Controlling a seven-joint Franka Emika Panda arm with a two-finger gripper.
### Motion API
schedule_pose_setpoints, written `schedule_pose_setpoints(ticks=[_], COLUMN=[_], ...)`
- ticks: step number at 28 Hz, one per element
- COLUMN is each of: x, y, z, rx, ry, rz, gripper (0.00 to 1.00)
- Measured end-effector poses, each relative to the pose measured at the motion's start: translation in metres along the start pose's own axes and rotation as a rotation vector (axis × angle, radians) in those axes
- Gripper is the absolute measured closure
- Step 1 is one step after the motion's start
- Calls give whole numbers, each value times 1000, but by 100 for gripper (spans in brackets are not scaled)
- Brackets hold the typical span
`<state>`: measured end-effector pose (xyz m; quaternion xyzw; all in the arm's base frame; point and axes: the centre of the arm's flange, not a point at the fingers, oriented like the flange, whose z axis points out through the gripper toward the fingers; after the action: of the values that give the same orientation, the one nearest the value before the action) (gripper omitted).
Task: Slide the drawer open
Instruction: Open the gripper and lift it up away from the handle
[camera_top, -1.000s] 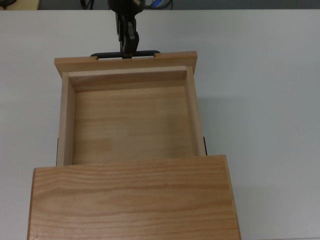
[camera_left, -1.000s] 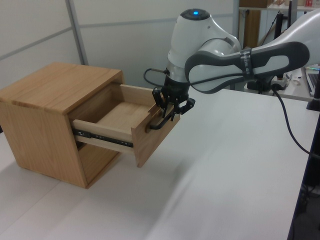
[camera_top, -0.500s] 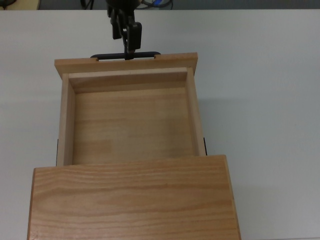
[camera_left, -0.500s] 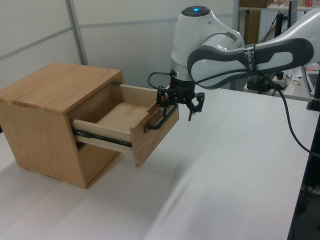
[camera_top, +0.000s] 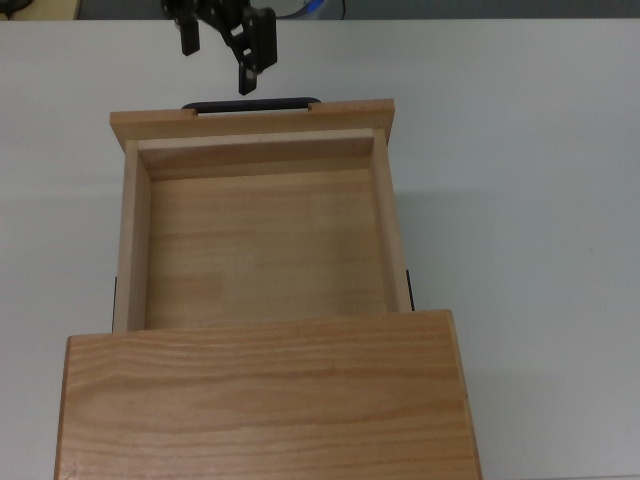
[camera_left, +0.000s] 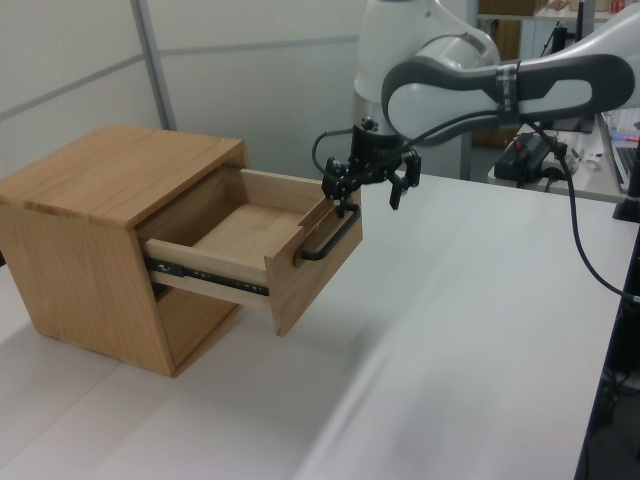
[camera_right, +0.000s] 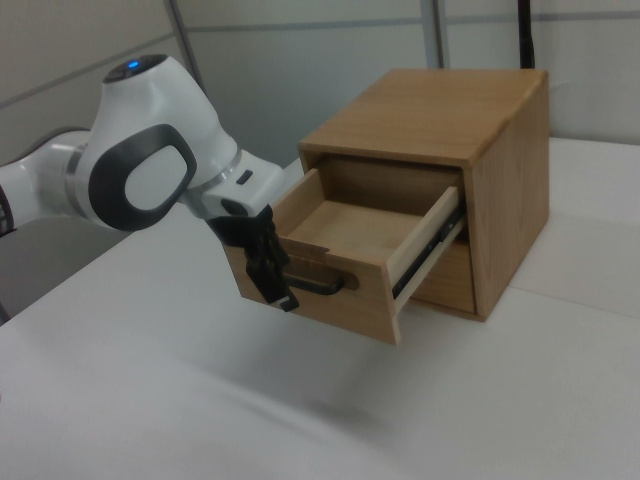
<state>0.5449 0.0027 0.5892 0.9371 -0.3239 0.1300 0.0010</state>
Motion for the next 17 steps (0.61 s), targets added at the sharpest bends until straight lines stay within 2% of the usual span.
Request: schedule_pose_setpoints(ticks=[8,17], x=[-12,-16], y=[4,8], z=[-13,-26], rx=[-64,-72], ry=[-118,-193], rz=[-275,-573], gripper=[0,0])
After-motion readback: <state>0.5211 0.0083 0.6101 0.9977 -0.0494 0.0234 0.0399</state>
